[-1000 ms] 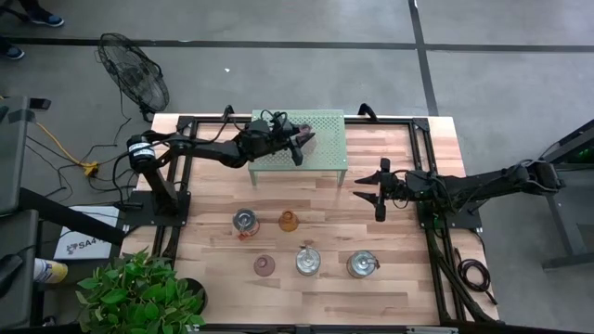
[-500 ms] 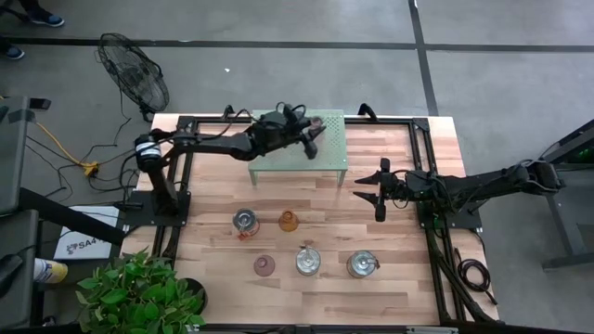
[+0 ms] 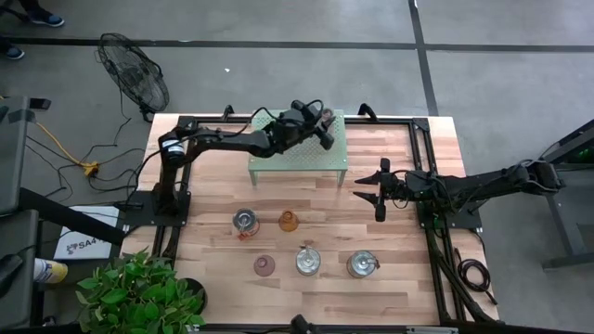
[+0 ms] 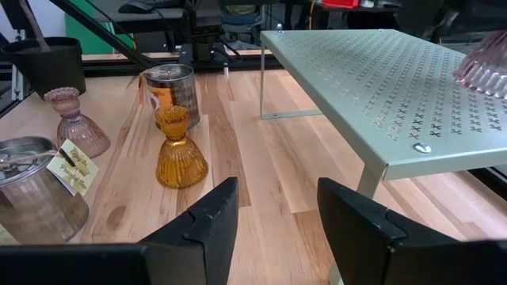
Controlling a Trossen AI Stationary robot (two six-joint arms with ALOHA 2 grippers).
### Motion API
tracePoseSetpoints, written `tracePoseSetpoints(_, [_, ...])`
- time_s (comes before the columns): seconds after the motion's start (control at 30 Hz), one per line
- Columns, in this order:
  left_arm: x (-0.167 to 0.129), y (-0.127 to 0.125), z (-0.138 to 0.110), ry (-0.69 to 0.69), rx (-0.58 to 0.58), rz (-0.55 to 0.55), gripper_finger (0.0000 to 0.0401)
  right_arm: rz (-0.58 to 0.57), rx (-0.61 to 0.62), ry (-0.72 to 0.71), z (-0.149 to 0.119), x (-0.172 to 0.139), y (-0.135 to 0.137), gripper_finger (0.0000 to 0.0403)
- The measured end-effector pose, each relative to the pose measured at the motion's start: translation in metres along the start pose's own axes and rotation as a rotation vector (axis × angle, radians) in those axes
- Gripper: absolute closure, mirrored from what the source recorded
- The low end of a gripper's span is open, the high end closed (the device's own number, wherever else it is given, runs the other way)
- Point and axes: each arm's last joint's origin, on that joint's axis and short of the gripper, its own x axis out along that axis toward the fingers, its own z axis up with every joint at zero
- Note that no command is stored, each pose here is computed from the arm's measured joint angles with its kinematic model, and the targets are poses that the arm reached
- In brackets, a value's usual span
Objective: Pick & Place candle stick holders
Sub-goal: Put the top pink glass candle holder on the shelf
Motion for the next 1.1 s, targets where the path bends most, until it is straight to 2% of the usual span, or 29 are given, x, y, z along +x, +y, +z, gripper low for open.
tracePoseSetpoints(0.4, [0.003,-0.001,0.0,-0.007,-0.011,0.003,0.0278,-0.001,-0.004,0.003,0.0,0.0,0.0,0.0235])
tracePoseSetpoints(0.77, [0.011,-0.001,-0.014,-0.037,-0.074,0.087,0.0278,-0.01,-0.001,0.001,0.0,0.0,0.0,0.0235])
tracePoseSetpoints(1.1, [0.013,-0.002,-0.016,-0.045,-0.018,0.046,0.0278,-0.016,-0.003,0.006,-0.001,0.0,-0.001,0.0235])
